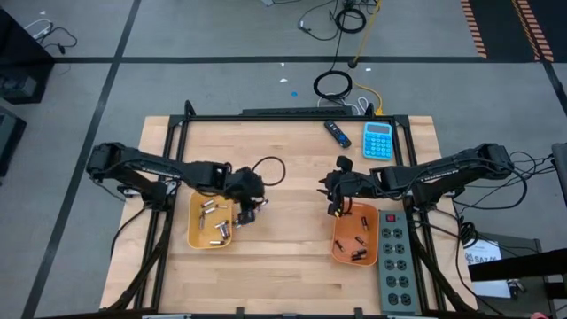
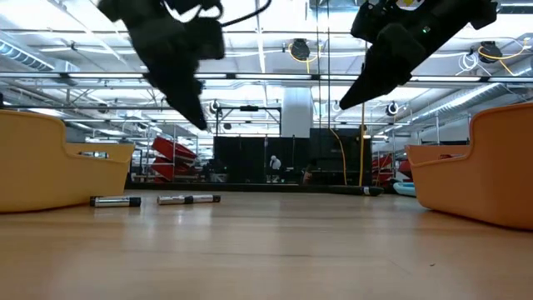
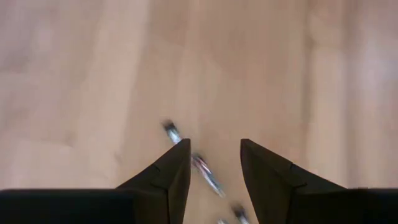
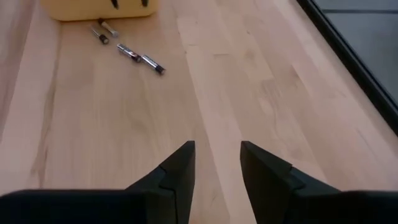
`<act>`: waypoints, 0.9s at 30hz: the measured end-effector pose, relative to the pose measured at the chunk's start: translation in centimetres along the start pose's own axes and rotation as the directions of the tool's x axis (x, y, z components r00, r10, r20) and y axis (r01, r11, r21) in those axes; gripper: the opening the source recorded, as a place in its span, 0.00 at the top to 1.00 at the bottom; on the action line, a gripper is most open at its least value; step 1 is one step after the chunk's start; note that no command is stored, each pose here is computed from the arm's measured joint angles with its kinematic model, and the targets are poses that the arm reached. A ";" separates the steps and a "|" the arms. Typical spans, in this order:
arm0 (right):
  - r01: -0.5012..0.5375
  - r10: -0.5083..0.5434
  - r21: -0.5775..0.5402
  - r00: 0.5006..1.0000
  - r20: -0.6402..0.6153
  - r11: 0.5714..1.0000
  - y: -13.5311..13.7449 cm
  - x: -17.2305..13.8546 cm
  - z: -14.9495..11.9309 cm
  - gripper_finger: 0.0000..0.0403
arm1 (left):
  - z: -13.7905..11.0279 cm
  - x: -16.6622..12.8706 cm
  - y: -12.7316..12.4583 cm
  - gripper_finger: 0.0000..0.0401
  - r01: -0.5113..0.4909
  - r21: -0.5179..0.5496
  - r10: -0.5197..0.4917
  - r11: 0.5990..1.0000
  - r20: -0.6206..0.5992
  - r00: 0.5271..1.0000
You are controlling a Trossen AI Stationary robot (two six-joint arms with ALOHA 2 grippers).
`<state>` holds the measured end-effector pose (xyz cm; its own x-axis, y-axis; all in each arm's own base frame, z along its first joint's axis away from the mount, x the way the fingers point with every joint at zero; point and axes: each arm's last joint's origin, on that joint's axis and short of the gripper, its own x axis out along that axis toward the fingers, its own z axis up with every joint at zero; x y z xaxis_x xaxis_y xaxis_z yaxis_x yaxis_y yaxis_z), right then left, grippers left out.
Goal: Sort batteries
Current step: Put the silver battery into the yellow bin
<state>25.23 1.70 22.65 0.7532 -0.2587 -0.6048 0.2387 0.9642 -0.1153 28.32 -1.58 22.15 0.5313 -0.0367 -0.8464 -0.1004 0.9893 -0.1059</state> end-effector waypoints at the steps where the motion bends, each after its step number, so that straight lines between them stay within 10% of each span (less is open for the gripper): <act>1: 0.000 0.000 0.007 1.000 -0.005 1.000 0.0 0.0 0.0 0.71 | 0.2 0.5 0.1 0.63 -0.024 0.009 0.024 1.000 0.013 1.000; 19: -0.004 0.005 0.021 1.000 -0.021 1.000 0.2 -0.1 -0.3 0.71 | -1.3 8.4 1.4 0.36 -0.171 -0.047 0.160 0.984 -0.175 0.971; 27: -0.004 0.004 0.022 1.000 -0.022 1.000 0.2 -0.1 -0.3 0.71 | -1.7 10.1 1.6 0.60 -0.153 0.016 0.153 0.988 -0.200 0.968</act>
<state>25.07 1.88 22.47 0.7407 -0.2531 -0.6223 0.2488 0.9638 -0.0958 32.07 -0.63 12.55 0.3304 0.0881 -0.9397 -0.1676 0.9853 0.0334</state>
